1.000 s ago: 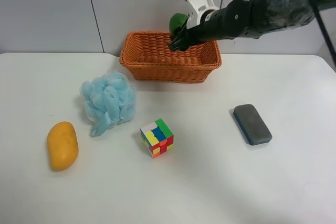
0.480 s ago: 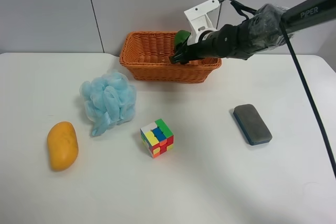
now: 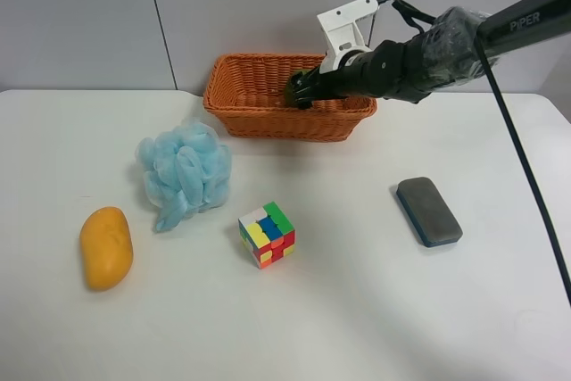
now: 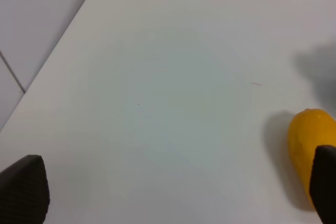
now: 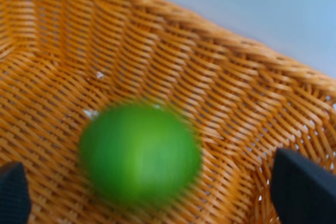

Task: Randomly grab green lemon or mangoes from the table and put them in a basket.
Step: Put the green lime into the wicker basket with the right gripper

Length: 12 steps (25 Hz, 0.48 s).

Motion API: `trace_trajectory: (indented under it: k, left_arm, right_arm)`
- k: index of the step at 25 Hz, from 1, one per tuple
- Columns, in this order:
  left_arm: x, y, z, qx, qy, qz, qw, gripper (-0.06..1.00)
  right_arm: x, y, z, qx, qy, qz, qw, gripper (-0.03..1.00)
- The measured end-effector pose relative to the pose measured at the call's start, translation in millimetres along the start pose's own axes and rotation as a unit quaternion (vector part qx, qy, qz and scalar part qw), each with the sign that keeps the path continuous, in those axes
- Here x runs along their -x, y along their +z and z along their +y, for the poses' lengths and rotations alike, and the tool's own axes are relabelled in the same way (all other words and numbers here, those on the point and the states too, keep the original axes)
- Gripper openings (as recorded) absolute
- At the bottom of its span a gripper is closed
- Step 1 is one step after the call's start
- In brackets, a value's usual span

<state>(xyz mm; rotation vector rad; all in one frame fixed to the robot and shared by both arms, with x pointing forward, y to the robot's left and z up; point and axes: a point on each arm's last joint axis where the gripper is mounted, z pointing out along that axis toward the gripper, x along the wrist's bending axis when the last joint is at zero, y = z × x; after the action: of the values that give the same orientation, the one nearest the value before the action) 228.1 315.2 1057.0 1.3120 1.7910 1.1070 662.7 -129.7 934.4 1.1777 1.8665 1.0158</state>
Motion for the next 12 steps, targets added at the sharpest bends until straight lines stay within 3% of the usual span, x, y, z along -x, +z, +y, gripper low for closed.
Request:
trace_trajectory:
  k: [12]
  left_arm:
    - [0, 0, 0, 0.000, 0.000, 0.000, 1.000, 0.99]
  right_arm:
    - [1, -9, 12, 0.006, -0.003, 0.005, 1.000, 0.93]
